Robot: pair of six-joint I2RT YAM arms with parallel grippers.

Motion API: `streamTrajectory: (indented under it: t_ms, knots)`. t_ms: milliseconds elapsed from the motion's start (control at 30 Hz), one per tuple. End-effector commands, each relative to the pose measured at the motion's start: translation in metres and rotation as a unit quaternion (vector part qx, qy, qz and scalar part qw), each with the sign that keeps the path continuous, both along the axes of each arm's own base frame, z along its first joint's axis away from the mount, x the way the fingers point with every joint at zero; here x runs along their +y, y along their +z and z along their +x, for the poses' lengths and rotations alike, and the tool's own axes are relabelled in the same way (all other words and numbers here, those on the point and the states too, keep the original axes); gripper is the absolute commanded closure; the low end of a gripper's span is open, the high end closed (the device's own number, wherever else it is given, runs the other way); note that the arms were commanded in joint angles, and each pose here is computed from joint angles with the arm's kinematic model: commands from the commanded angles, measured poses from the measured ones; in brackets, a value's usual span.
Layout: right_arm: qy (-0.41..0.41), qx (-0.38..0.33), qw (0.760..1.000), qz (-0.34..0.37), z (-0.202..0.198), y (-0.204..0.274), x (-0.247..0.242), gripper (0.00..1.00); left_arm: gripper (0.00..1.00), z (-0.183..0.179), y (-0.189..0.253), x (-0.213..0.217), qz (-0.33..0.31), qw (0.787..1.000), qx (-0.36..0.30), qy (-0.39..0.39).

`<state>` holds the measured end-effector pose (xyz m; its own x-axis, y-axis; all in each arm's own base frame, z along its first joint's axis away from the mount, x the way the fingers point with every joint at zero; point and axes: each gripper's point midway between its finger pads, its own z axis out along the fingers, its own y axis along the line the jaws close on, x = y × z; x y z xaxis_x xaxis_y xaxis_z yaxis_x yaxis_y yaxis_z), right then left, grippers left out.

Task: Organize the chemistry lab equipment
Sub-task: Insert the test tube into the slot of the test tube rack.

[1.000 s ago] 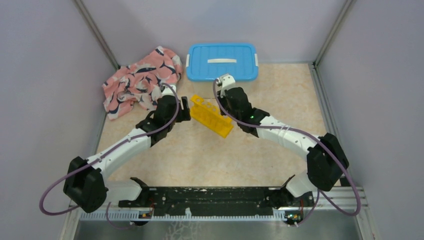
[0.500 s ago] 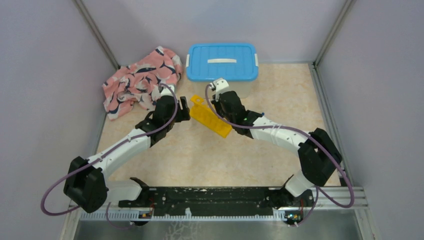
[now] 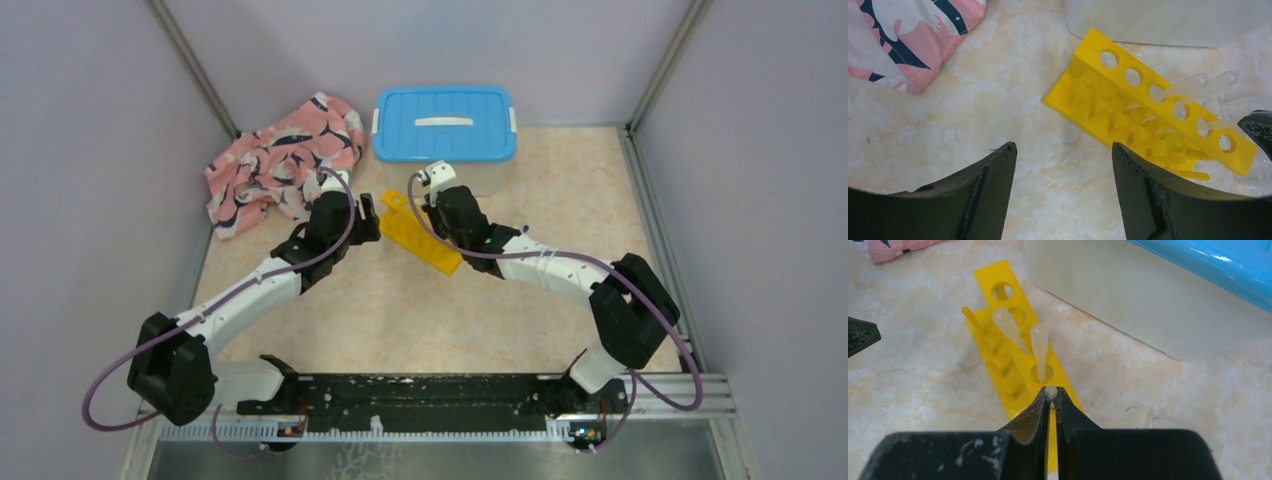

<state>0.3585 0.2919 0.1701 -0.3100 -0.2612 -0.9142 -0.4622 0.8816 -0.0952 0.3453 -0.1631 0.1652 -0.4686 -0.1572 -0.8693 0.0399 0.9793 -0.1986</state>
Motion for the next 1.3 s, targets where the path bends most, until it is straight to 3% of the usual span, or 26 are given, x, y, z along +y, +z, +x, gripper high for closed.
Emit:
streamTrajectory:
  t_ms: [0,1100,1267]
  knots:
    - [0.004,-0.017,1.0,0.006,0.0018,0.0028,0.0089,0.99,0.25,0.0036,0.0013,-0.0012,-0.011,1.0,-0.007,0.0]
    - [0.004,-0.016,1.0,0.004,0.0049,0.0008,0.0116,1.0,0.25,0.0051,-0.0001,-0.0009,-0.013,1.0,-0.005,0.0]
    - [0.001,-0.017,1.0,0.009,0.0042,0.0028,0.0108,0.81,0.25,0.0049,-0.001,-0.0014,-0.014,1.0,-0.004,0.0]
